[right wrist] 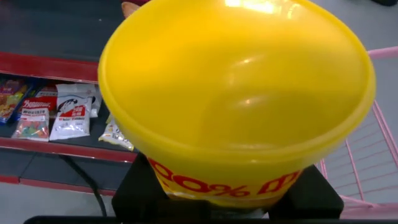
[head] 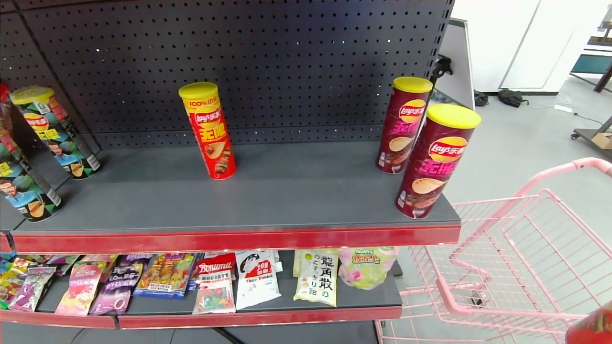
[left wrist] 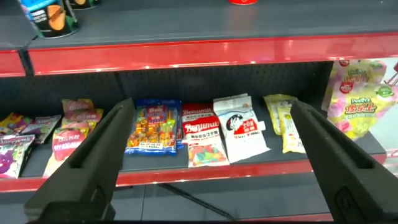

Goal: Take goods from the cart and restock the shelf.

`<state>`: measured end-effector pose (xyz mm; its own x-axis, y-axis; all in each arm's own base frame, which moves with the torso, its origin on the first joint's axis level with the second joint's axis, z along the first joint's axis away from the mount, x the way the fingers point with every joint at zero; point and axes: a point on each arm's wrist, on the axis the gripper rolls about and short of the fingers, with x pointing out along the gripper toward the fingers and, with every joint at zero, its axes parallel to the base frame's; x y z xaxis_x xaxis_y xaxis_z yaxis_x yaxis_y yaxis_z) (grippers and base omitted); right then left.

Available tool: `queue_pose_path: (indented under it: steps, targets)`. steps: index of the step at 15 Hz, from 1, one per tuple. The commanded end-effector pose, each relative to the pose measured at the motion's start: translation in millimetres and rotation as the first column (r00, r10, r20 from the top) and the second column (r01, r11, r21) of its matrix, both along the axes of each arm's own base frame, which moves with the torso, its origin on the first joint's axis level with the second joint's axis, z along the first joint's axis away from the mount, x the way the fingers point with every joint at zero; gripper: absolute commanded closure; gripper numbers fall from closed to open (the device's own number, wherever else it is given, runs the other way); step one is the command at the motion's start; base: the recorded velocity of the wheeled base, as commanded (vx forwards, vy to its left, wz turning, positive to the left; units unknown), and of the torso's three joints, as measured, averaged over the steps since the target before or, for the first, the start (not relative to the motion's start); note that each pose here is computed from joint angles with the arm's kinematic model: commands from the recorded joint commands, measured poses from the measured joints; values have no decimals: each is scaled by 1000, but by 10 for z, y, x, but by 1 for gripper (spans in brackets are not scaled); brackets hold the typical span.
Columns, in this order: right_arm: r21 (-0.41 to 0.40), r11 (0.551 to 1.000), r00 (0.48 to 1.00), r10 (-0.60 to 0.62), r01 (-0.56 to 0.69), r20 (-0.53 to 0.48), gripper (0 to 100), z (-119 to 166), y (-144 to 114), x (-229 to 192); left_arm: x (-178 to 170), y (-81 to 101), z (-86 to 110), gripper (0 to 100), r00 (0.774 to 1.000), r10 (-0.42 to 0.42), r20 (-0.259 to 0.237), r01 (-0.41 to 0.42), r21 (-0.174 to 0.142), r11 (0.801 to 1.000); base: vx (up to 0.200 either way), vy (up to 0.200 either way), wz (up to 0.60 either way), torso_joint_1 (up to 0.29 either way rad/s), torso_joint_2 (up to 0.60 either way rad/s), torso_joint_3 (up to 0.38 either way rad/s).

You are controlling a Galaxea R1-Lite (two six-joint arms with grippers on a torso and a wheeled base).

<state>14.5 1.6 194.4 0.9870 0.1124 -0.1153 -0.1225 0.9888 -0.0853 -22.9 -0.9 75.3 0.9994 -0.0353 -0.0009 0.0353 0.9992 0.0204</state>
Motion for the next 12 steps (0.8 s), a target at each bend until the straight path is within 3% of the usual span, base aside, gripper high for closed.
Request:
queue_pose_path:
  steps: [1, 12]
  targets:
    - [4, 1000, 1000, 17, -17, 8, 100, -6, 2, -19, 1, 0, 0, 0, 1000, 0, -1, 0, 1, 1000, 0, 200, 0, 17, -2, 2]
    - [10, 998, 998, 56, -56, 12, 100, -9, 9, -31, 1, 0, 0, 0, 1000, 2, -1, -2, 4, 1000, 0, 200, 0, 3, 3, 2]
